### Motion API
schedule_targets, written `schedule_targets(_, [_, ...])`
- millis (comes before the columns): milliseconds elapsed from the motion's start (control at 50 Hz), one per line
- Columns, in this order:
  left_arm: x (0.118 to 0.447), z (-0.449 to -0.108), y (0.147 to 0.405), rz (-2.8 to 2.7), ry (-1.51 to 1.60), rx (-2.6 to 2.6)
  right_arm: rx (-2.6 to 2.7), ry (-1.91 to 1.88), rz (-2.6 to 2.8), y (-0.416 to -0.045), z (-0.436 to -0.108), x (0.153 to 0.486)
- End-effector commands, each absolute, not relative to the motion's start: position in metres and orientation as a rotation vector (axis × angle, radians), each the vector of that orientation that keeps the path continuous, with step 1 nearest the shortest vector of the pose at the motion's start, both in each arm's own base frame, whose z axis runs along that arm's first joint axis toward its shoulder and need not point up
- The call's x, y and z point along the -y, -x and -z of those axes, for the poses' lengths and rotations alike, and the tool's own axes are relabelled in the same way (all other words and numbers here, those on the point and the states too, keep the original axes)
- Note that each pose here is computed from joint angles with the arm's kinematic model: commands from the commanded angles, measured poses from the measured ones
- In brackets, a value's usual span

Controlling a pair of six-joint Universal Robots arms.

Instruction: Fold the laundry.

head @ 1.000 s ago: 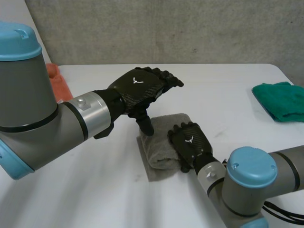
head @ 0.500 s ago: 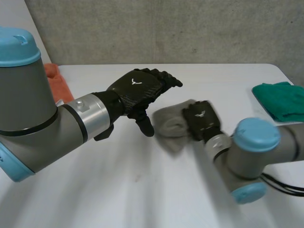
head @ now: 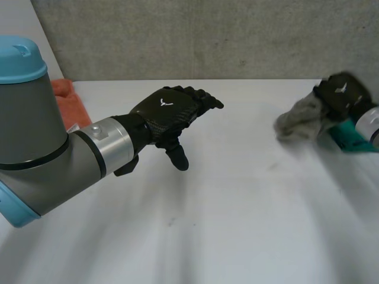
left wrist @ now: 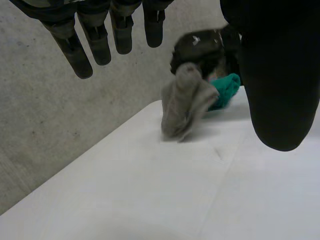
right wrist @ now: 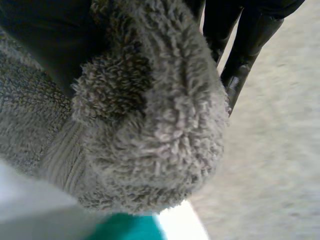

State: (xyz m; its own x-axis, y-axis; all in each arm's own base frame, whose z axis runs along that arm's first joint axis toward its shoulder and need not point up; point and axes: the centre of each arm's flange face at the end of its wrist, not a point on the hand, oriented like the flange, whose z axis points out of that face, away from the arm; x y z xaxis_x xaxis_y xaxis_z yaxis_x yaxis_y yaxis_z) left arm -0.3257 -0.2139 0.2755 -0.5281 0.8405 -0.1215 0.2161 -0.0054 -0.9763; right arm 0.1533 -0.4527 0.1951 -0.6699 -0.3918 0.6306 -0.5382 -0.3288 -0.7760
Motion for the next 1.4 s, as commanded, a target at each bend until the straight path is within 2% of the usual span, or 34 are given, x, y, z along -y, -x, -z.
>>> schedule_targets(20, [0.215,-0.277,0.325,-1.579,1.088,1.759,1.583,-0.922,-2.418,-0.124,-0.272,0.504])
schedule_targets(40, [0.215,-0.278,0.325,-1.580,1.089,1.756,1.558,-0.858,-2.484,-0.117,-0.285,0.513])
schedule_targets(100, [0.215,-0.279,0.325,-1.582,1.088,1.754,1.526,-0.798,-2.556,-0.105,-0.295,0.524])
schedule_targets(180, [0.214,-0.279,0.326,-1.576,1.077,1.752,1.503,-0.766,-2.571,-0.085,-0.289,0.536])
schedule_targets(240, [0.214,-0.280,0.327,-1.580,1.060,1.741,1.532,-0.757,-2.539,-0.065,-0.268,0.545])
schedule_targets(320, [0.215,-0.279,0.329,-1.571,1.028,1.737,1.661,-0.784,-2.479,-0.040,-0.223,0.550])
schedule_targets(420, [0.214,-0.275,0.330,-1.549,1.016,1.745,1.788,-0.853,-2.300,-0.003,-0.154,0.543])
schedule_targets(480, [0.213,-0.273,0.331,-1.540,1.020,1.747,1.821,-0.890,-2.177,0.020,-0.124,0.533])
schedule_targets(580, [0.213,-0.272,0.332,-1.542,1.020,1.746,1.936,-0.885,-2.088,0.039,-0.100,0.515])
schedule_targets(640, [0.214,-0.273,0.332,-1.554,1.019,1.735,1.981,-0.872,-2.067,0.038,-0.102,0.510])
schedule_targets(700, [0.215,-0.275,0.332,-1.563,1.016,1.728,2.019,-0.861,-2.059,0.034,-0.121,0.503])
schedule_targets(840, [0.213,-0.278,0.331,-1.571,1.015,1.722,2.026,-0.835,-2.048,0.026,-0.189,0.488])
schedule_targets(900, [0.213,-0.278,0.331,-1.569,1.016,1.723,2.013,-0.817,-2.044,0.024,-0.207,0.484])
schedule_targets(980, [0.212,-0.279,0.330,-1.572,1.015,1.723,1.940,-0.787,-2.056,0.001,-0.249,0.476])
schedule_targets(1000, [0.211,-0.282,0.329,-1.582,1.012,1.719,1.894,-0.758,-2.059,-0.014,-0.269,0.471])
schedule_targets(1060, [0.211,-0.288,0.327,-1.605,1.004,1.712,1.864,-0.701,-2.059,-0.036,-0.292,0.461])
schedule_targets(1080, [0.211,-0.291,0.324,-1.621,0.993,1.711,1.889,-0.685,-2.060,-0.056,-0.295,0.453])
schedule_targets(1120, [0.211,-0.296,0.321,-1.642,0.981,1.712,1.917,-0.690,-2.067,-0.078,-0.296,0.444])
schedule_targets(1140, [0.212,-0.298,0.319,-1.656,0.972,1.716,1.945,-0.719,-2.097,-0.105,-0.296,0.431])
schedule_targets(1200, [0.221,-0.307,0.307,-1.731,0.916,1.752,1.964,-0.767,-2.170,-0.147,-0.306,0.405])
schedule_targets(1220, [0.224,-0.308,0.304,-1.751,0.900,1.762,1.984,-0.787,-2.222,-0.170,-0.310,0.386])
schedule_targets(1280, [0.237,-0.312,0.289,-1.835,0.823,1.822,2.044,-0.774,-2.282,-0.197,-0.310,0.361])
schedule_targets(1400, [0.273,-0.306,0.250,-1.991,0.664,1.954,2.168,-0.766,-2.347,-0.254,-0.284,0.302])
